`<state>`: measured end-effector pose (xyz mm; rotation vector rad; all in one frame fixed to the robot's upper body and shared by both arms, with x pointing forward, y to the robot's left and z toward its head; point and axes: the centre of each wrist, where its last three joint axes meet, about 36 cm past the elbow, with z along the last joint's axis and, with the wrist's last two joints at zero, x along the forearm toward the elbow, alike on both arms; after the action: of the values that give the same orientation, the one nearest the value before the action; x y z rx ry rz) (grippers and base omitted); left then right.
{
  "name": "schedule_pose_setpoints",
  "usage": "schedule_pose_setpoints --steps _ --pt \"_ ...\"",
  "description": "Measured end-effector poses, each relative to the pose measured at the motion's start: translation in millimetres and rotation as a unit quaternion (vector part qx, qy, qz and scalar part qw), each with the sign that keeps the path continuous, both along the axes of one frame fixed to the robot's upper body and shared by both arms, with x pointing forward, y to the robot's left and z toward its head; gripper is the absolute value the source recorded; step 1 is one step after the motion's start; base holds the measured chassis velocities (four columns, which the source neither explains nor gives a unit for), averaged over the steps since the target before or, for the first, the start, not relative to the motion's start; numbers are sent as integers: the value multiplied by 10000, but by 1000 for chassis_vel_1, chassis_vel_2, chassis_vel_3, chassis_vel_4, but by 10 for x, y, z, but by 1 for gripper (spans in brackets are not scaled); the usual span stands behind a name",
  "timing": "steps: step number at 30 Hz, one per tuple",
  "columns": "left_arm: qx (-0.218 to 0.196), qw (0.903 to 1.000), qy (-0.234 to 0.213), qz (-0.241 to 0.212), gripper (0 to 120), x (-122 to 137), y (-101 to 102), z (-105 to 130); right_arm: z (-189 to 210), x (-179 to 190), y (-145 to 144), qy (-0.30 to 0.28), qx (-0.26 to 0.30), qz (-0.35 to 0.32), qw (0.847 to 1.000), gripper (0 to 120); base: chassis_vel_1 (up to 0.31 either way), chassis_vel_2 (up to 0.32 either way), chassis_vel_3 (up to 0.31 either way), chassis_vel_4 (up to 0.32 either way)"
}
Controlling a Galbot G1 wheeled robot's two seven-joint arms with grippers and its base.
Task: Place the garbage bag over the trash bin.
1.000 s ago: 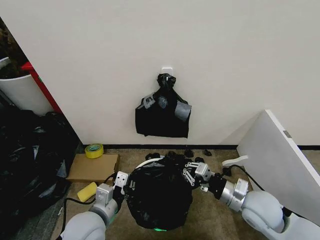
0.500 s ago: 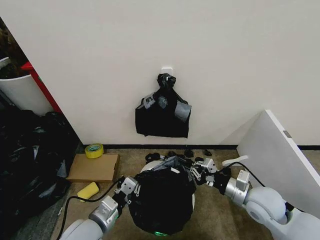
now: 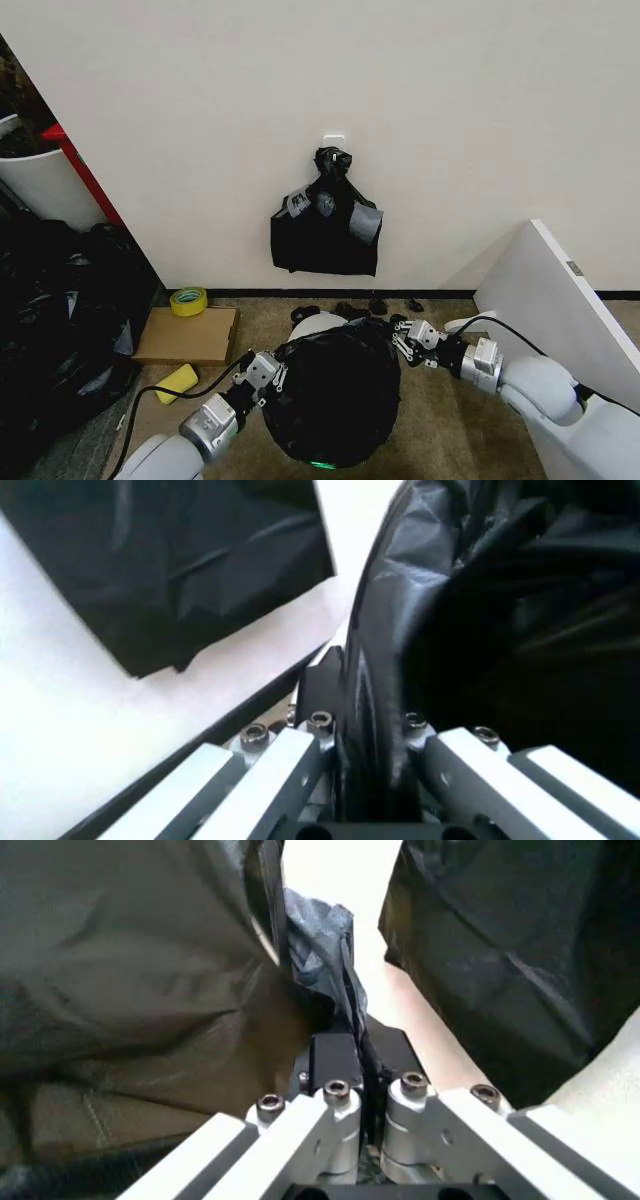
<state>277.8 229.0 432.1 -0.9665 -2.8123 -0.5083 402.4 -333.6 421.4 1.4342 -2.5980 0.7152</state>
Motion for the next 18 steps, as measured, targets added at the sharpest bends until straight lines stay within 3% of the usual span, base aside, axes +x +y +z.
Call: schedule_pose_setpoints --steps 9,18 --pt "-223 9994 38 -250 1 -19 2 -7 -265 250 50 -16 -54 371 9993 0 0 0 0 0" --pt "-226 9994 36 -253 1 -3 13 -13 -454 309 75 30 -194 282 9994 0 0 0 0 0"
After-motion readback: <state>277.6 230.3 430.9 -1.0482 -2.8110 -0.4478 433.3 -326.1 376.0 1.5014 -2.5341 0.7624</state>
